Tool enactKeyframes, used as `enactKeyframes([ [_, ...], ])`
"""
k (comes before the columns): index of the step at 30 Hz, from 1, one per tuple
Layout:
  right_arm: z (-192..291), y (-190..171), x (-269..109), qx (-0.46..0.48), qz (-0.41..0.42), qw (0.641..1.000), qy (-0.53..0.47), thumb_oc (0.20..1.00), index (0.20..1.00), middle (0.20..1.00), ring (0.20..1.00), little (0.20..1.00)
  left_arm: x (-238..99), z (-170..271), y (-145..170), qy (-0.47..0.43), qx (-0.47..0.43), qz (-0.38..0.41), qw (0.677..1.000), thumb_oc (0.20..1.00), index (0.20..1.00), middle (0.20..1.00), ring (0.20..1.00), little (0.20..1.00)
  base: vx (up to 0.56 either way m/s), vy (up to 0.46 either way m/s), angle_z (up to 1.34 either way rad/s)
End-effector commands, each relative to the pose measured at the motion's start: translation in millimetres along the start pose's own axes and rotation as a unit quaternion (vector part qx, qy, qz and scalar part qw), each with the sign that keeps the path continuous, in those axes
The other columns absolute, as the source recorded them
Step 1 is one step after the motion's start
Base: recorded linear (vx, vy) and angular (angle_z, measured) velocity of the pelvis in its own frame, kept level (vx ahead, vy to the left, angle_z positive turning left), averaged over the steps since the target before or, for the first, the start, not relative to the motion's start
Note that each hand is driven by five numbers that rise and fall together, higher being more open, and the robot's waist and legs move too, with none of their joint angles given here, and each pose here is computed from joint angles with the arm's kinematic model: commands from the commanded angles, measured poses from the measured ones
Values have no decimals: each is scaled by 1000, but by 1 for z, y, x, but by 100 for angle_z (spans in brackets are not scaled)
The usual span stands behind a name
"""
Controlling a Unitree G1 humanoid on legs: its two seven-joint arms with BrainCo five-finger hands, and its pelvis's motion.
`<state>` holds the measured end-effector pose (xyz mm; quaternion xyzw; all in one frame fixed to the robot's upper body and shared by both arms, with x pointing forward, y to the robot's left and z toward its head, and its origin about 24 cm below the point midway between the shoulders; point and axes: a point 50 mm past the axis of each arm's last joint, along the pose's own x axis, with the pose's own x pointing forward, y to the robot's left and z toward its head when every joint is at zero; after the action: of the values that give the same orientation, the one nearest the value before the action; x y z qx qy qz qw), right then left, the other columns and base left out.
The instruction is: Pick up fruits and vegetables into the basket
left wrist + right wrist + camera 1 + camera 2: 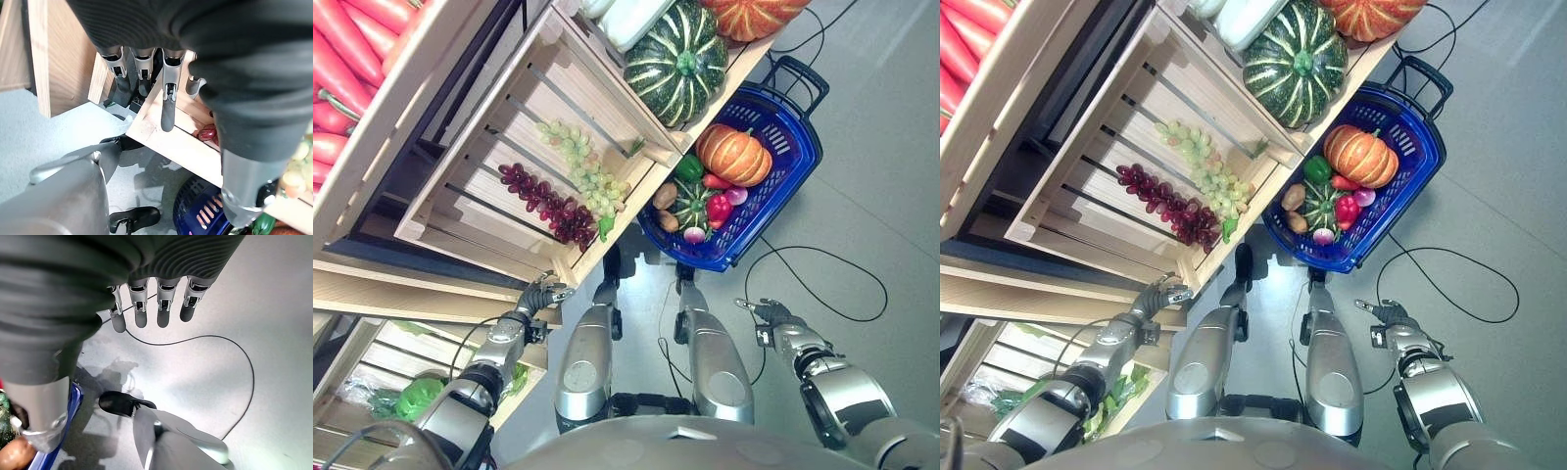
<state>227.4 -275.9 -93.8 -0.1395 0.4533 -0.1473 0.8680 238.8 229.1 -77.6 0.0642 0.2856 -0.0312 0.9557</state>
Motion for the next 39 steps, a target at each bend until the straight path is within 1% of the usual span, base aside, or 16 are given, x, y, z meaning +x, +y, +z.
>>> enactKeyframes([
  [1, 6, -13, 1, -13, -22, 1000, 0, 1000, 1000, 1000, 1000, 1000, 16, 135, -24, -254, -17, -53, 966, 1000, 1000, 1000, 1000, 1000, -53, -6, -3],
  [7, 15, -18, 1, -4, -27, 1000, -10, 1000, 1000, 1000, 1000, 1000, 7, 171, -25, -311, -8, -79, 947, 1000, 1000, 1000, 1000, 1000, -40, -23, 0],
  [12, 16, -16, 1, 2, -24, 1000, -11, 1000, 1000, 1000, 1000, 1000, 5, 175, -29, -313, -5, -93, 945, 1000, 1000, 1000, 1000, 1000, -21, -29, 4],
  [17, 11, -14, 1, 5, -20, 1000, -1, 1000, 1000, 1000, 1000, 1000, 8, 160, -30, -282, 6, -92, 955, 1000, 1000, 1000, 1000, 1000, -5, -21, 3],
  [23, -10, -16, 0, 4, -16, 1000, 25, 1000, 1000, 1000, 1000, 1000, 9, 120, -24, -221, 14, -79, 972, 1000, 1000, 1000, 1000, 1000, 52, -14, 4],
  [29, -56, -13, -5, -14, -11, 997, 78, 1000, 1000, 1000, 1000, 1000, 2, 45, -22, -124, 28, -50, 991, 1000, 1000, 1000, 1000, 1000, 89, 10, -2],
  [30, -59, -12, -6, -15, -10, 997, 81, 1000, 1000, 1000, 1000, 1000, 1, 41, -22, -118, 29, -48, 991, 1000, 1000, 1000, 1000, 1000, 145, 14, 2],
  [31, -69, -10, -8, -19, -6, 995, 95, 1000, 1000, 1000, 1000, 1000, -1, 23, -20, -88, 36, -44, 994, 1000, 1000, 1000, 1000, 1000, 108, 9, -1],
  [37, -102, -5, -16, -43, 7, 989, 139, 1000, 1000, 1000, 1000, 1000, -15, -31, -18, 0, 52, -49, 997, 1000, 1000, 1000, 1000, 1000, 177, 13, -4],
  [39, -108, -4, -18, -49, 9, 988, 148, 1000, 1000, 1000, 1000, 1000, -18, -37, -18, 8, 51, -55, 997, 1000, 1000, 1000, 1000, 1000, 123, 9, 1],
])
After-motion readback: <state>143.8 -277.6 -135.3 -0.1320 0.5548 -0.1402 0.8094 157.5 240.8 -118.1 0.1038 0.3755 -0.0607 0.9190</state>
